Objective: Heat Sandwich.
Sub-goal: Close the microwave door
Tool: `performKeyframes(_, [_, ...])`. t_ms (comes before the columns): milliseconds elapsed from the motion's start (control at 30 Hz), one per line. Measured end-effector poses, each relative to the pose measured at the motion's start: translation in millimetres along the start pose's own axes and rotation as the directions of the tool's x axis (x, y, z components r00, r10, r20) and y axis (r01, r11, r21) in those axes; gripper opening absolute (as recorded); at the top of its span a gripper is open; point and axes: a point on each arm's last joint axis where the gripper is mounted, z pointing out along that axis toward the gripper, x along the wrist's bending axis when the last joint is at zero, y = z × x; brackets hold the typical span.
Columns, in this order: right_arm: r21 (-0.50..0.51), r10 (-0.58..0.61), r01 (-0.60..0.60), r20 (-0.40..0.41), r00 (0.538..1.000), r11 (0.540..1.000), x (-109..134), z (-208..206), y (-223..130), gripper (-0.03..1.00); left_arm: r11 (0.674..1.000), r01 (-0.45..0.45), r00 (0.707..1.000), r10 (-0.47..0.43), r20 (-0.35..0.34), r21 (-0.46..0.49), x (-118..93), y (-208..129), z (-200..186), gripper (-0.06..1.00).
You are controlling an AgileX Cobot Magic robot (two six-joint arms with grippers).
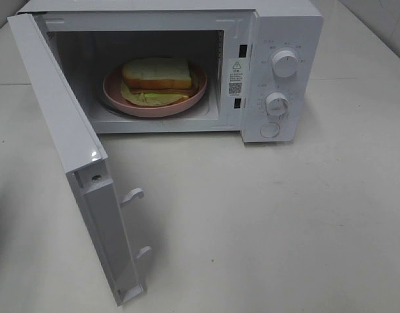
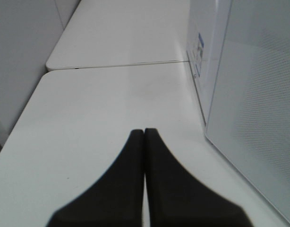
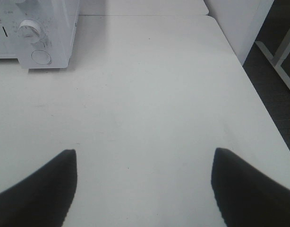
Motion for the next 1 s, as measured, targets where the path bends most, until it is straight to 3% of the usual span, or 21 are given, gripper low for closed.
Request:
performKeyframes(200, [0.0, 0.0, 0.0, 0.0, 1.0, 1.0, 0.0, 0.0, 0.0, 0.76, 0.999, -0.025, 0.988, 0.028, 0.153, -0.024, -13.2, -4.4, 12.1, 0.0])
performKeyframes(467, [0.0, 0.0, 0.0, 0.0, 1.0, 1.0, 0.0, 0.0, 0.0, 0.76, 0.999, -0.043, 0.959, 0.046, 0.281, -0.014, -35.1, -12.0, 23.8, 0.0])
performKeyframes(1000, [0.0, 0.0, 0.0, 0.0, 1.0, 1.0, 0.0, 0.0, 0.0, 0.76, 0.998, -0.056, 0.925, 0.052, 0.377, -0.001, -81.0, -26.3, 39.0, 0.0])
